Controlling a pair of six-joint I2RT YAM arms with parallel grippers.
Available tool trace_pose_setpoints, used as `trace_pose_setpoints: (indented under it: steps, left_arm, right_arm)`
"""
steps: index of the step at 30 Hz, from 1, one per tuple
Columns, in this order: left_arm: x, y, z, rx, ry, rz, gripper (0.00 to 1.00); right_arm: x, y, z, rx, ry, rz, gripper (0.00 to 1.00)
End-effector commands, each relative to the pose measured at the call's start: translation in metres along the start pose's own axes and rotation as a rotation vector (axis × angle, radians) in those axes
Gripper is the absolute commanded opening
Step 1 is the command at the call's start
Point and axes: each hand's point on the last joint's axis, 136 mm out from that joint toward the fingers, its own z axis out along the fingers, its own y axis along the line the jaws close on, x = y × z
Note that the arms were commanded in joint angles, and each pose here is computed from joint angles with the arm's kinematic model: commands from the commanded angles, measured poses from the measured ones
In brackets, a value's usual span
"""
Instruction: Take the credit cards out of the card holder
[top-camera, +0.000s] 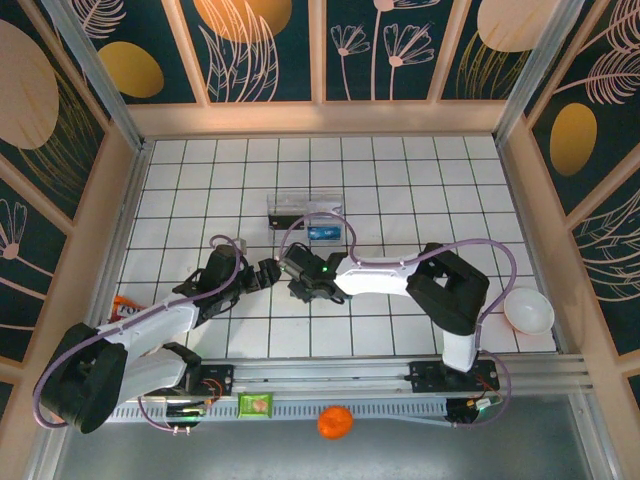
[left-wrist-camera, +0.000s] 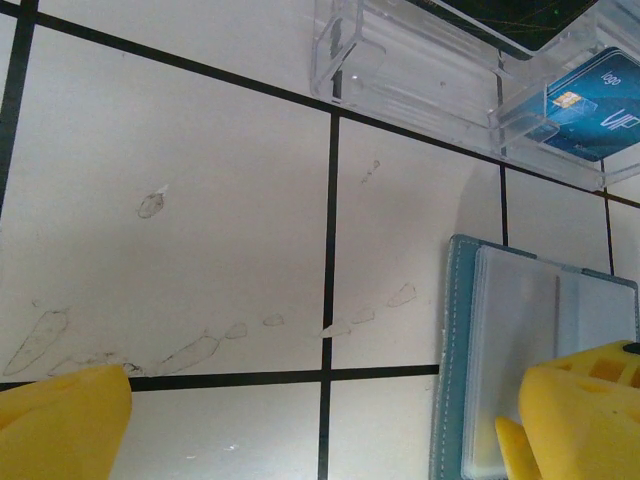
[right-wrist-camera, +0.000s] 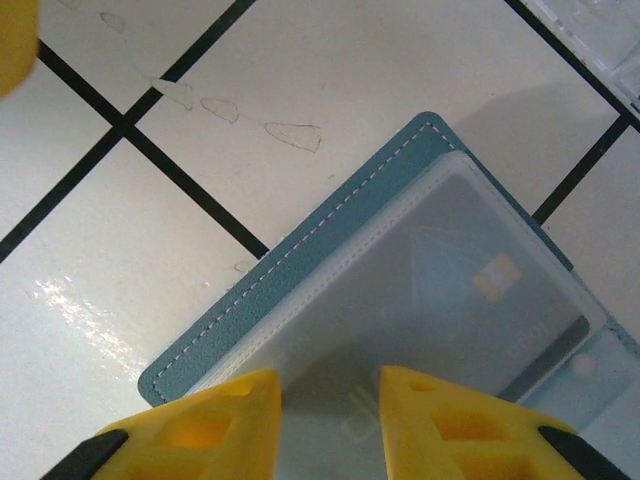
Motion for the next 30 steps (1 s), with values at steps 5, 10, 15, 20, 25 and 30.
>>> trace_pose_setpoints:
  steps: [5, 10, 15, 20, 25, 30]
  left_arm:
    - [0.000, 0.005, -0.001, -0.015, -0.003, -0.007, 0.99]
    - [0.001, 0.002, -0.001, 0.001, 0.003, 0.000, 0.99]
    - [0.005, -0.005, 0.000, 0.043, 0.023, 0.009, 0.97]
    - [0.010, -0.015, 0.004, 0.097, 0.059, 0.016, 0.90]
    - [0.013, -0.028, 0.006, 0.164, 0.085, 0.015, 0.79]
    - [0.020, -0.045, 0.012, 0.221, 0.118, 0.027, 0.58]
  right_arm:
    - [0.013, 0.008, 0.009, -0.014, 0.056, -0.010, 0.33]
    - [0.031, 0.006, 0.017, -0.004, 0.109, -0.018, 0.30]
    - [0.033, 0.007, 0.017, -0.029, 0.101, 0.004, 0.11]
    - [0.020, 0.007, 0.011, -0.068, 0.044, 0.046, 0.00]
    - [0.004, 0.004, -0.005, -0.144, -0.052, 0.119, 0.00]
    - [-0.008, 0.005, -0.028, -0.314, -0.159, 0.209, 0.00]
